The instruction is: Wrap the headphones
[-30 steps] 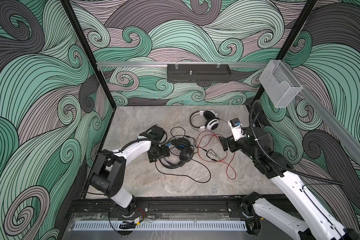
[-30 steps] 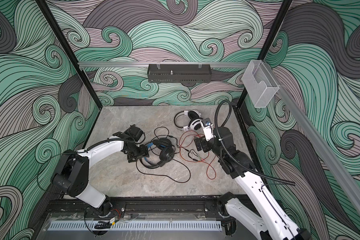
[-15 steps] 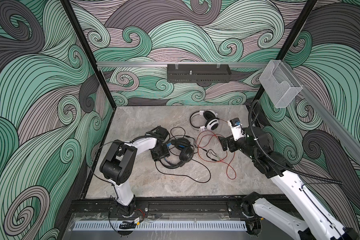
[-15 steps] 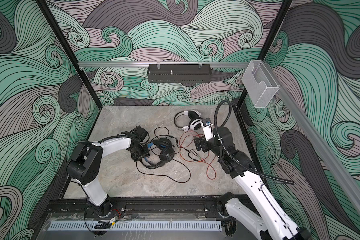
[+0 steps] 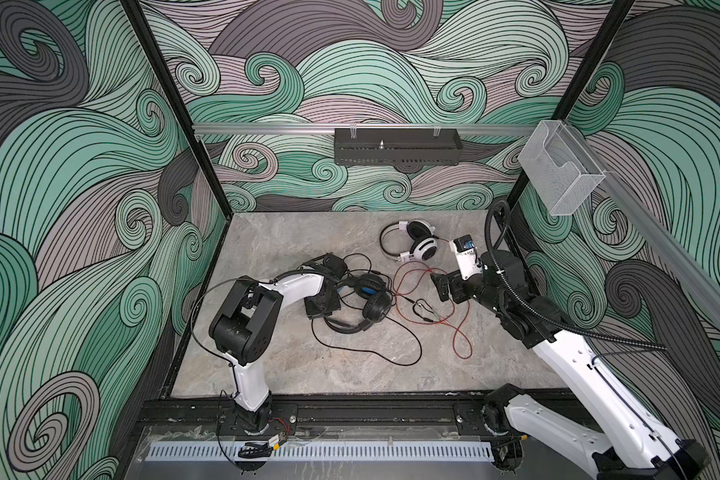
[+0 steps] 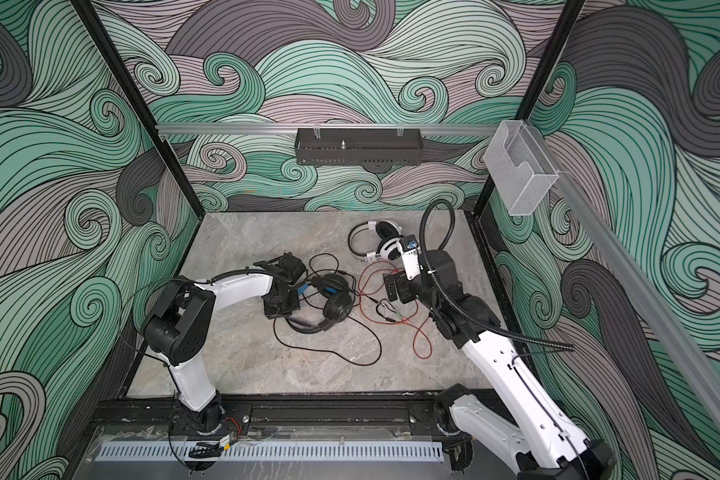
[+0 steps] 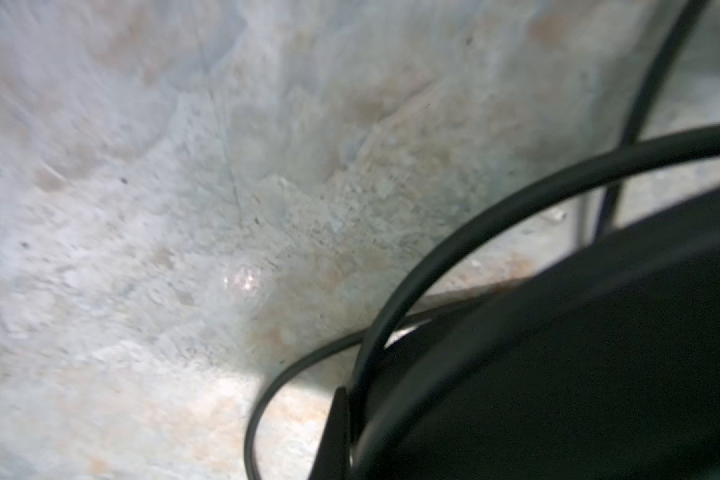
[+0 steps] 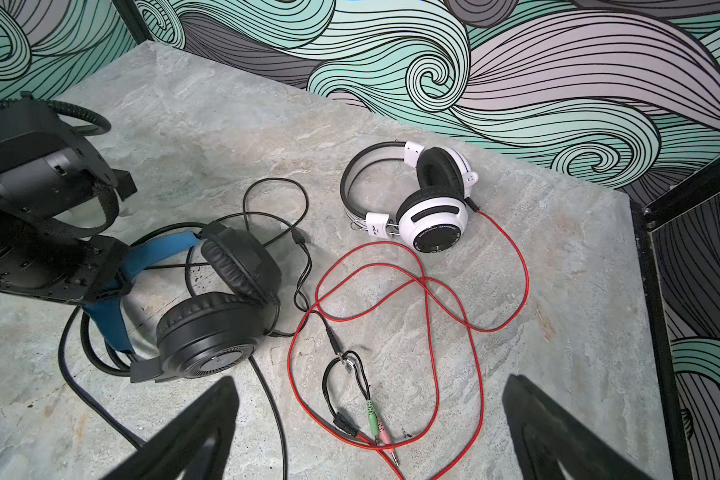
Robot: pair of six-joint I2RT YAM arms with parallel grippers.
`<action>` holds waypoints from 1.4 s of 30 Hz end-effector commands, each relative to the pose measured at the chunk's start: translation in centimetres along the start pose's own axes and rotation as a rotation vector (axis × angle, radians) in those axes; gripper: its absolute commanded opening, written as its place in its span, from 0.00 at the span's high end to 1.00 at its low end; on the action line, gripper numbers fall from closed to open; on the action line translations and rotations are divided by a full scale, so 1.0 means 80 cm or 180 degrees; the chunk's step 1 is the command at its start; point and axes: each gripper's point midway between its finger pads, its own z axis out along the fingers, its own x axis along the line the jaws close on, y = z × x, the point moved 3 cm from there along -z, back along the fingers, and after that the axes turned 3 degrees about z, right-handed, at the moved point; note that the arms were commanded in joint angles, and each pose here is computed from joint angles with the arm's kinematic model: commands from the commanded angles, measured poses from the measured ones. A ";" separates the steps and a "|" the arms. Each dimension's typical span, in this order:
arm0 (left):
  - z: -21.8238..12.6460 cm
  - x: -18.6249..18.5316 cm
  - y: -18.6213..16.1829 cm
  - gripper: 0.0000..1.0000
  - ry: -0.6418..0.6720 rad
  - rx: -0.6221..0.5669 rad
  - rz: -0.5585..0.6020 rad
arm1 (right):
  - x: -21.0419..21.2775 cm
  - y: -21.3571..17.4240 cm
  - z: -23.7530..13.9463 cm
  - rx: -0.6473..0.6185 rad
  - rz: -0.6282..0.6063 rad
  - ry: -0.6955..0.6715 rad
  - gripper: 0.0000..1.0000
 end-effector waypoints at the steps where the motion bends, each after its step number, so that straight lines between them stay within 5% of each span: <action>1: -0.046 -0.003 0.028 1.00 0.0020 -0.0353 0.0248 | 0.009 0.001 -0.011 -0.0059 -0.0055 0.0146 0.00; 6: -0.134 -0.020 0.056 1.00 -0.0345 -0.0907 0.0820 | 0.023 0.019 -0.035 -0.0363 -0.0236 0.0424 0.00; 9: -0.184 -0.050 0.062 1.00 -0.0994 -0.1502 0.1514 | 0.042 0.028 -0.057 -0.0486 -0.0301 0.0783 0.00; 13: -0.245 -0.047 0.078 1.00 -0.1055 -0.2262 0.1899 | 0.057 0.031 -0.086 -0.0512 -0.0380 0.1101 0.00; 16: -0.297 -0.047 0.086 1.00 -0.0978 -0.2388 0.2153 | 0.061 0.036 -0.104 -0.0569 -0.0486 0.1189 0.00; 24: -0.384 -0.021 0.110 1.00 -0.0709 -0.2600 0.1708 | 0.081 0.062 -0.106 -0.0798 -0.0171 0.1593 0.00; 42: -0.508 -0.014 0.065 1.00 -0.1725 -0.3096 0.1587 | 0.113 0.059 -0.048 -0.0686 0.0184 0.2168 0.00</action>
